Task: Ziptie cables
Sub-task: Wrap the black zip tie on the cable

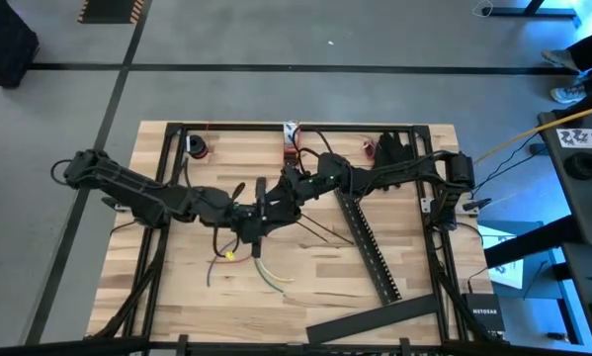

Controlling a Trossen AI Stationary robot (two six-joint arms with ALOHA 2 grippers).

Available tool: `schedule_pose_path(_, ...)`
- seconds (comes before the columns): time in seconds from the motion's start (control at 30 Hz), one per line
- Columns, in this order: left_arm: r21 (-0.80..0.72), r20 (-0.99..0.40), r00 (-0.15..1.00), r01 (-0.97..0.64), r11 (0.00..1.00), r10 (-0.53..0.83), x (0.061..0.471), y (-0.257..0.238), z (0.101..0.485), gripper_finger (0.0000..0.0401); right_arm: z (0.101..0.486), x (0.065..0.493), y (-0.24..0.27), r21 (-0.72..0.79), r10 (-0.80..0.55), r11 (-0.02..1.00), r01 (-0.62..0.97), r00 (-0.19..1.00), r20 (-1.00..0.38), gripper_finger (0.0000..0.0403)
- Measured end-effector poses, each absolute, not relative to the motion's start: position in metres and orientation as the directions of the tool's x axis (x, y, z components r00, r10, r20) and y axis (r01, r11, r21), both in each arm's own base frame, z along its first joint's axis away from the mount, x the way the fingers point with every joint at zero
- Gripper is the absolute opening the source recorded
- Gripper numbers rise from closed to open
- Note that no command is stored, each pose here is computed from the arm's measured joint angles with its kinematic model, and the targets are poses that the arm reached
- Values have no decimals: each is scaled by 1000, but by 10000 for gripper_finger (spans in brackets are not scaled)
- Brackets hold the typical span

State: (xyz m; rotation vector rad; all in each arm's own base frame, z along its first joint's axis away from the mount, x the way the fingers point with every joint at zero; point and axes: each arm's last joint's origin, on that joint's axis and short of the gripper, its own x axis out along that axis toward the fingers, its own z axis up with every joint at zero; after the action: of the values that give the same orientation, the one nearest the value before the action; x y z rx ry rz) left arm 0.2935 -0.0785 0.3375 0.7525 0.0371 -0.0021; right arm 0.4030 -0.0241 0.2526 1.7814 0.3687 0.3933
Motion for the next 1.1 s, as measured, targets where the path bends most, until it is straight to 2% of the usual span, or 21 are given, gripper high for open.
schedule_pose_path(0.13, 665, -27, 1000, 14, 747, 5, 295, -75, 338, 0, 250, 403, -24, 978, 441, -200, 51, 896, 43, 232)
schedule_pose_path(0.23, 660, -28, 1000, 15, 751, 5, 296, -75, 337, 0, 249, 403, -24, 983, 439, -176, 48, 898, 34, 198)
schedule_pose_path(0.53, 605, -10, 1000, 3, 797, 4, 296, -75, 339, 0, 249, 403, -24, 999, 436, 1, -40, 899, 35, 14)
schedule_pose_path(0.8, 441, 11, 1000, -20, 897, 17, 295, -77, 341, 0, 250, 404, -25, 980, 397, 162, -118, 917, 45, 3)
schedule_pose_path(0.97, 211, 10, 1000, -23, 977, 21, 295, -78, 341, 0, 252, 404, -26, 952, 358, 259, -163, 932, 62, 2)
schedule_pose_path(1.1, 41, -7, 999, -36, 999, 36, 294, -80, 340, 0, 252, 404, -27, 929, 340, 326, -178, 938, 61, 1)
